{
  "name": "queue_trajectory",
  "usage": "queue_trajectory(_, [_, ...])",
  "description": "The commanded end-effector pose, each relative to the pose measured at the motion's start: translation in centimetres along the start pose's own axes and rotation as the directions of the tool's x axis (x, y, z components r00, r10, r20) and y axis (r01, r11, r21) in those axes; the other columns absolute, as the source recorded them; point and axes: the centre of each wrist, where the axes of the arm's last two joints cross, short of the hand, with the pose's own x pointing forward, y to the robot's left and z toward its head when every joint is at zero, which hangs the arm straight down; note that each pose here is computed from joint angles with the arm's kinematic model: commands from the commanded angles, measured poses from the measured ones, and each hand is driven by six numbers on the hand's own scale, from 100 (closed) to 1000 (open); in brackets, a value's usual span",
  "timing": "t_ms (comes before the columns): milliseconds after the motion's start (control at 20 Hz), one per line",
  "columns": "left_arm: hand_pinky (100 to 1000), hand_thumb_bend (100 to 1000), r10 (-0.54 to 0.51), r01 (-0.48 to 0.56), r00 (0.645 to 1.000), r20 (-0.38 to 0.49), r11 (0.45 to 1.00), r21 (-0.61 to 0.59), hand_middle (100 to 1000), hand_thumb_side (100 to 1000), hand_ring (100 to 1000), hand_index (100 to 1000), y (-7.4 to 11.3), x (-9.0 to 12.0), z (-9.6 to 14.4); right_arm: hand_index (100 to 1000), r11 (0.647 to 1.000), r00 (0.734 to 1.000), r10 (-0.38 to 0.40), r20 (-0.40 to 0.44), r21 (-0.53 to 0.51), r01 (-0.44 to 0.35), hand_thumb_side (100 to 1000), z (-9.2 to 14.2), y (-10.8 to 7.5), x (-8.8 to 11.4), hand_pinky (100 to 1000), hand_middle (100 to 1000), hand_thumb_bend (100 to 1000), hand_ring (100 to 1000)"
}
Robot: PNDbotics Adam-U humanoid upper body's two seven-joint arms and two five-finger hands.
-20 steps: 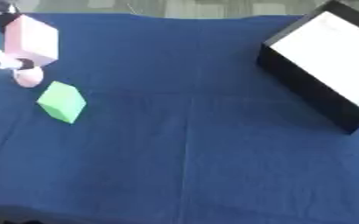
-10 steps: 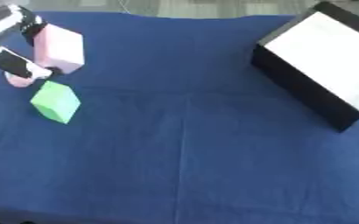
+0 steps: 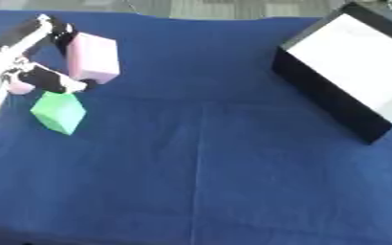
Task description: Pick up the objects with one hand, pass them to the other hand, and then place them into the box on the other side of the table.
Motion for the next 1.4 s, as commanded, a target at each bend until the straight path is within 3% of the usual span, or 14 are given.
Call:
queue_trajectory(50, [545,136,0.001,-0.003,0.999,0.042,0.999,0.054,434,100,478,483,0.0,1.2,-0.5,858,0.997,0.999,0.05,0.01,0.05,-0.05,179,-0.9,-0.2,0.4,896,873,100,1000])
queue_trajectory(500, [541,100,0.063,-0.072,0.994,0.085,0.993,0.096,425,100,472,478,-2.7,3.0,-1.5,869,0.98,0.993,0.114,0.034,0.163,-0.118,158,-2.8,0.9,0.0,896,880,100,1000])
queue_trajectory(800, [542,106,0.068,-0.078,0.993,0.097,0.992,0.101,425,100,473,478,-3.8,3.8,-2.2,890,0.946,0.982,0.178,0.059,0.264,-0.188,100,-3.6,1.5,-0.5,900,896,207,1000])
queue_trajectory(1400, [535,103,0.078,-0.088,0.992,0.104,0.991,0.1,419,100,470,476,-6.1,5.9,-3.6,896,0.882,0.96,0.233,0.157,0.381,-0.277,100,-6.2,2.8,-0.5,899,898,324,1000])
